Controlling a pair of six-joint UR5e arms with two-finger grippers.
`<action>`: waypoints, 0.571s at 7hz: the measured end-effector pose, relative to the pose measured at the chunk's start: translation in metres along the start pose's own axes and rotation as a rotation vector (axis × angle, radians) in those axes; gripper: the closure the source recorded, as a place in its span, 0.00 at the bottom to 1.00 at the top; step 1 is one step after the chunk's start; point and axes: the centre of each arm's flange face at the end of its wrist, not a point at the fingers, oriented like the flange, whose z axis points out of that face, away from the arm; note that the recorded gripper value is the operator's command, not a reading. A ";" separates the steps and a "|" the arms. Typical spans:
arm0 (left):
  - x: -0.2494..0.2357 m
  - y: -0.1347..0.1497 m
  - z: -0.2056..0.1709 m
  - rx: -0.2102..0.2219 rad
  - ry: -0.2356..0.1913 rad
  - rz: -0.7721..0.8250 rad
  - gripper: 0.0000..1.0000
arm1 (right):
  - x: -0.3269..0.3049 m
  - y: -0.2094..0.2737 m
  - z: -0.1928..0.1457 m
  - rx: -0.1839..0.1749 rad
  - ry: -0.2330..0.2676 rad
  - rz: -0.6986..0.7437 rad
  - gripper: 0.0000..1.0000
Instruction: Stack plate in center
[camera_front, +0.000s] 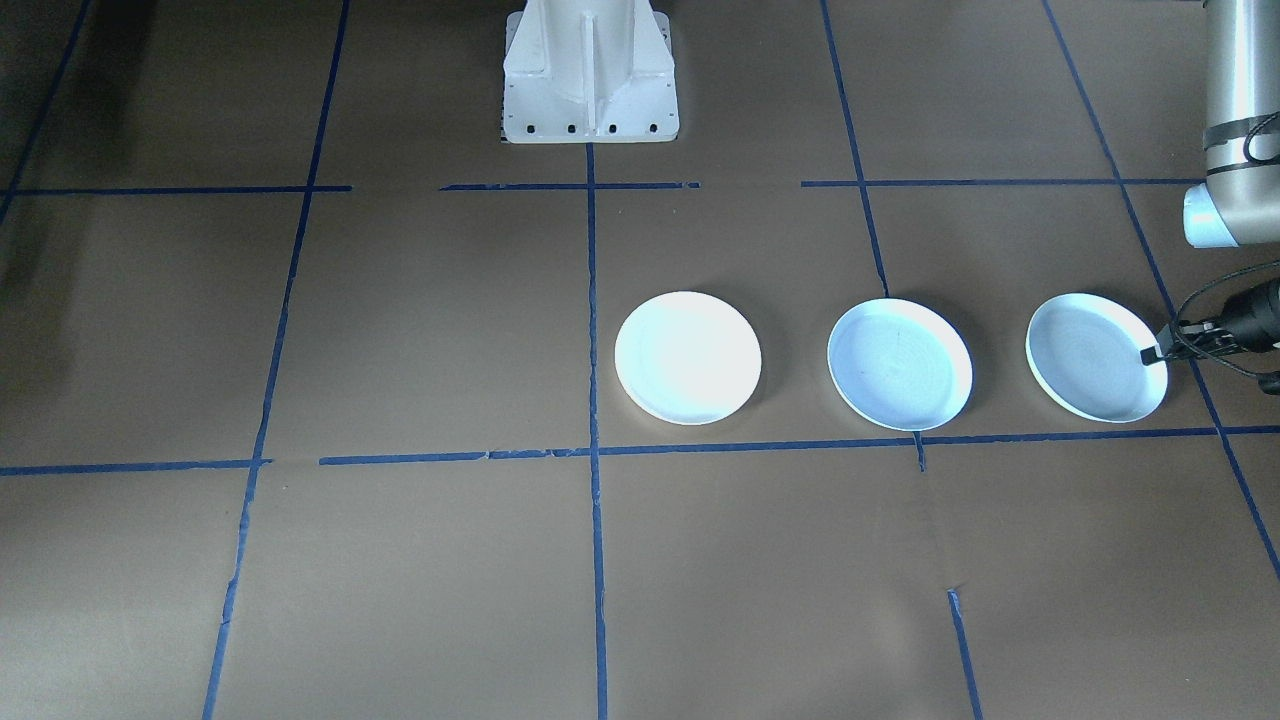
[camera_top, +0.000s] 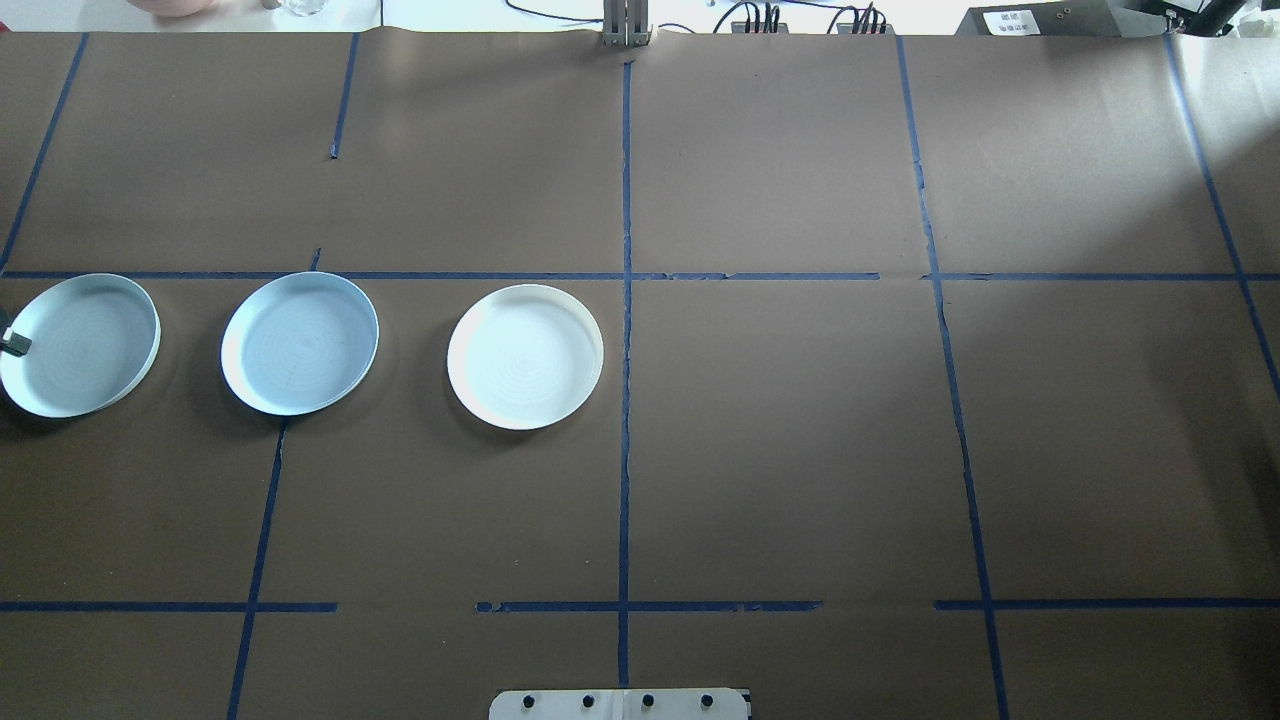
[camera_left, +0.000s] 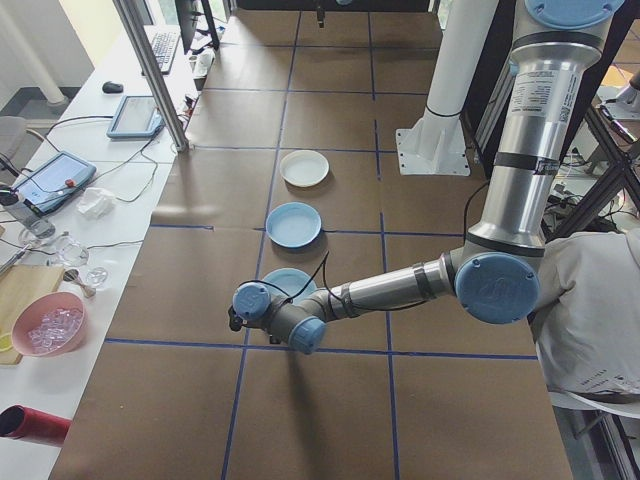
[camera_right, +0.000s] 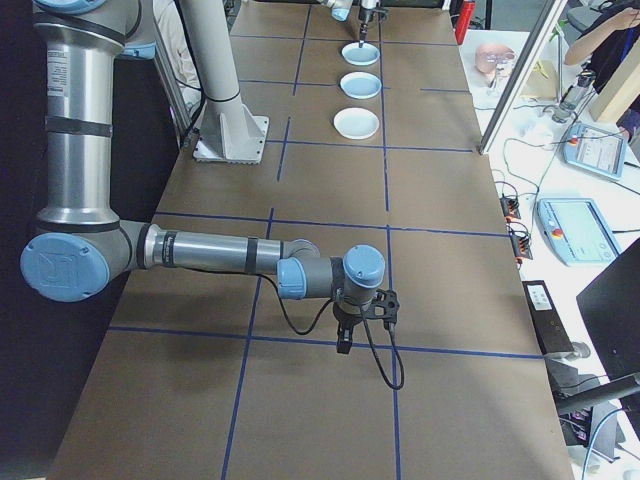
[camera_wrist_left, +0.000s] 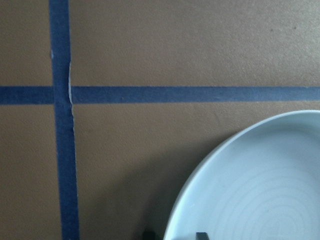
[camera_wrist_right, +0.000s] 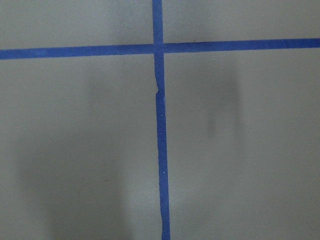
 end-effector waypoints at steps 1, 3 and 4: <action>0.005 0.002 -0.005 0.004 0.014 0.011 1.00 | 0.000 0.000 0.000 0.000 0.000 0.000 0.00; 0.028 0.007 -0.019 0.013 0.062 0.052 1.00 | 0.000 0.000 0.000 0.000 0.000 0.000 0.00; 0.044 0.007 -0.027 0.019 0.088 0.078 1.00 | 0.000 0.000 0.000 0.000 0.000 0.000 0.00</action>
